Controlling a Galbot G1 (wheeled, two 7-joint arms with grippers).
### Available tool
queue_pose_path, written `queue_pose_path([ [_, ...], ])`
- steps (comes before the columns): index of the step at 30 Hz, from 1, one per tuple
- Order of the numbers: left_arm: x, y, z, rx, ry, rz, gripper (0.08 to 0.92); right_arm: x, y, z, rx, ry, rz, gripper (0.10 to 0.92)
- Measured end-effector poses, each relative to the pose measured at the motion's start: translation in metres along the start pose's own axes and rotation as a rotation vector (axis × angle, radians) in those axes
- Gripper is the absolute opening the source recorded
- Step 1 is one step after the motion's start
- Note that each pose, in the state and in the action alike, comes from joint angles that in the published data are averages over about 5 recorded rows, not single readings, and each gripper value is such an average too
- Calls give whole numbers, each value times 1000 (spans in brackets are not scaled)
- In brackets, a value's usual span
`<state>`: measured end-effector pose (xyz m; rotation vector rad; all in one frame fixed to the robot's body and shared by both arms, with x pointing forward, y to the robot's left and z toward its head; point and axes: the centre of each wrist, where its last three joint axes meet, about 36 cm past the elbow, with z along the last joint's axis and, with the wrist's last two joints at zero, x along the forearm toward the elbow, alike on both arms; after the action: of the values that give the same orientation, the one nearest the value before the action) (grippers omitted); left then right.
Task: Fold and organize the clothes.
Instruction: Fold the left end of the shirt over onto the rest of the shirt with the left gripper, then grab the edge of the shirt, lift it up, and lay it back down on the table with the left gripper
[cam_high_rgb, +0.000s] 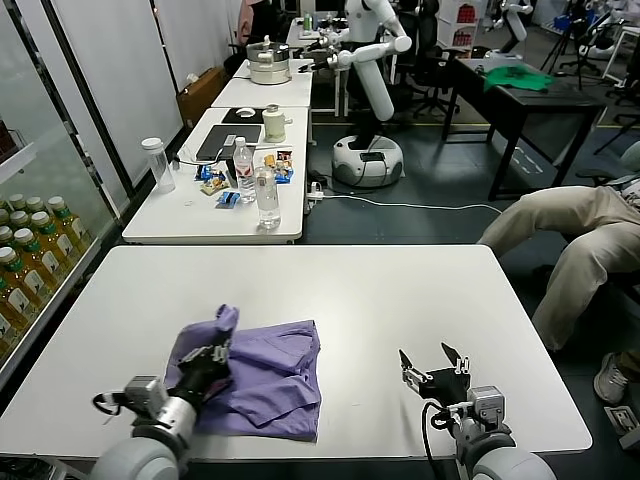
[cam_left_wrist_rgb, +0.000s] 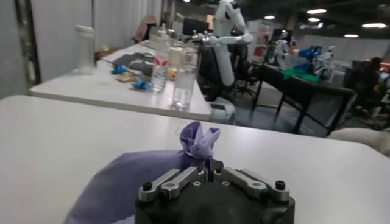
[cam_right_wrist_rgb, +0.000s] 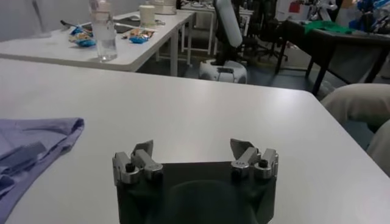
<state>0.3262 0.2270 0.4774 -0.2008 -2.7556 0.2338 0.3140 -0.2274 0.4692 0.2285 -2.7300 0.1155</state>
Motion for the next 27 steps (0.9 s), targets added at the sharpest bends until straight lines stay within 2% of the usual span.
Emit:
queue_pose_path([
  [3, -10, -10, 5, 7, 11, 19, 113, 0, 1, 0, 3, 0, -1, 823],
  [6, -19, -21, 9, 13, 18, 40, 149, 0, 1, 0, 6, -2, -2, 823],
  [12, -22, -43, 15, 25, 17, 105, 316, -2, 2, 0, 11, -2, -3, 823],
  [18, -14, -49, 12, 39, -40, 139, 489, -3, 3, 0, 17, -5, -8, 823],
  [21, -7, -42, 8, 32, -69, 115, 575, -3, 3, -2, 20, -10, -9, 823],
  [23, -3, -32, 8, 16, -77, 75, 636, -3, 2, -2, 21, -11, -10, 823],
  [27, 2, 0, 14, -29, -51, -43, 748, -2, 2, -1, 21, -7, -10, 823],
])
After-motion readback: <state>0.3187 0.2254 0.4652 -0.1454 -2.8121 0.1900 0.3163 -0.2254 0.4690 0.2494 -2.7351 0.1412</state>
